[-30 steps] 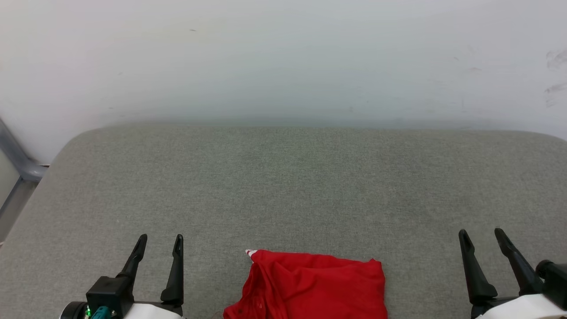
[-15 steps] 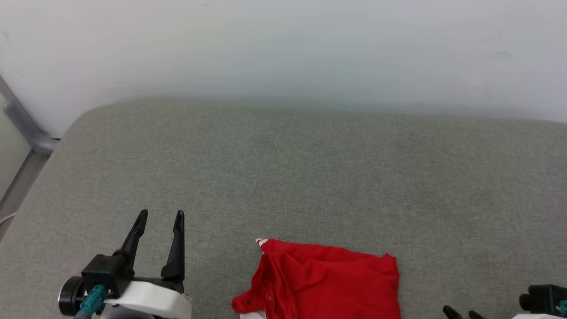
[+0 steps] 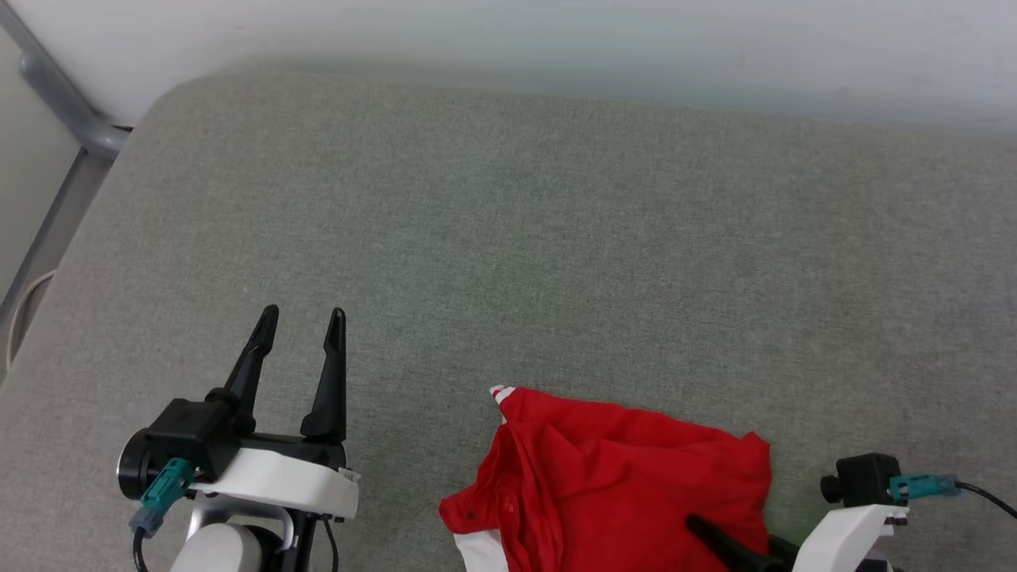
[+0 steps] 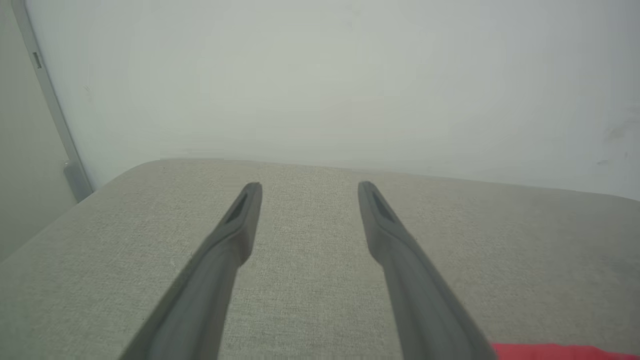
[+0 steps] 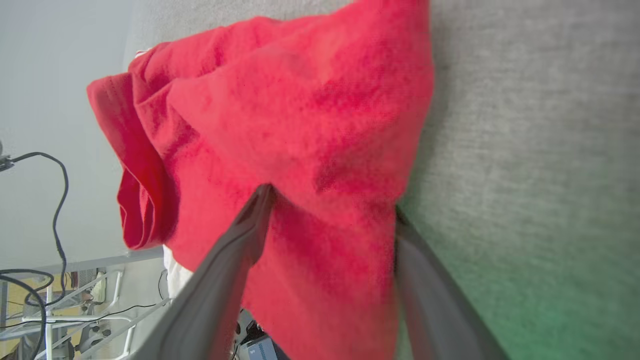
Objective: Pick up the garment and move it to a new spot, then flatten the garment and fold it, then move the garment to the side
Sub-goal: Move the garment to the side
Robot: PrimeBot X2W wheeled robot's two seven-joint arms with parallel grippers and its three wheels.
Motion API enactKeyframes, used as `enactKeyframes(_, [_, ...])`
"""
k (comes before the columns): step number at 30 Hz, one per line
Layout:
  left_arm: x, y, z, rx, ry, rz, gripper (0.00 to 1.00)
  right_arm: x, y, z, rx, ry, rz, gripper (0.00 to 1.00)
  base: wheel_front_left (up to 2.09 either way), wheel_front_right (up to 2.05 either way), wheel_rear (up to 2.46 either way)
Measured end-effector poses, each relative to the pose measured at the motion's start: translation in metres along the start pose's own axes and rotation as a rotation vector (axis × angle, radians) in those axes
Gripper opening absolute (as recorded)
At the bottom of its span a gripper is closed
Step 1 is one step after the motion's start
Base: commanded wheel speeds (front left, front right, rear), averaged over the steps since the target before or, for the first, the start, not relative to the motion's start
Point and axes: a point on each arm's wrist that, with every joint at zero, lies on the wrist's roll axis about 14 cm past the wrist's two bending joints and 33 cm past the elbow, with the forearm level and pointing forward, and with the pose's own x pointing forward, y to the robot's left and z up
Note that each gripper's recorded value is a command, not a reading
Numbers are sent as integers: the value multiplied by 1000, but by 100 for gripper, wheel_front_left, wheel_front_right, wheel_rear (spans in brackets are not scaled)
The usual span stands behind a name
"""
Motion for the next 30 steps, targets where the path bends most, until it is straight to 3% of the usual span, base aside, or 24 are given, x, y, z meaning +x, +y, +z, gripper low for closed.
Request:
enactKeyframes(3, [2,4,-9,-1,22,14,100,13,1,-6,6,50,15,100,0,0,0])
enactKeyframes(4, [3,5,-9,-1,23,18,100,16,1,-8,6,63,20,40,0,0,0])
enactKeyframes(5, [2,9,-12,4,28,29,100,22,5,-9,2,81,37,0,0,0,0])
enactKeyframes(17, [-5,-2,-4,1,1,-4,100,-10,11,27,-194,-58,12,0,0,0,0])
enactKeyframes(23, [-7,-28,-9,-14,14,-82,100,-54,-19,41,-277,-121,-128,0,0,0,0])
enactKeyframes(30, [7,-81,-12,-40,12,-242,100,-117,-64,46,-224,-221,-305,0,0,0,0])
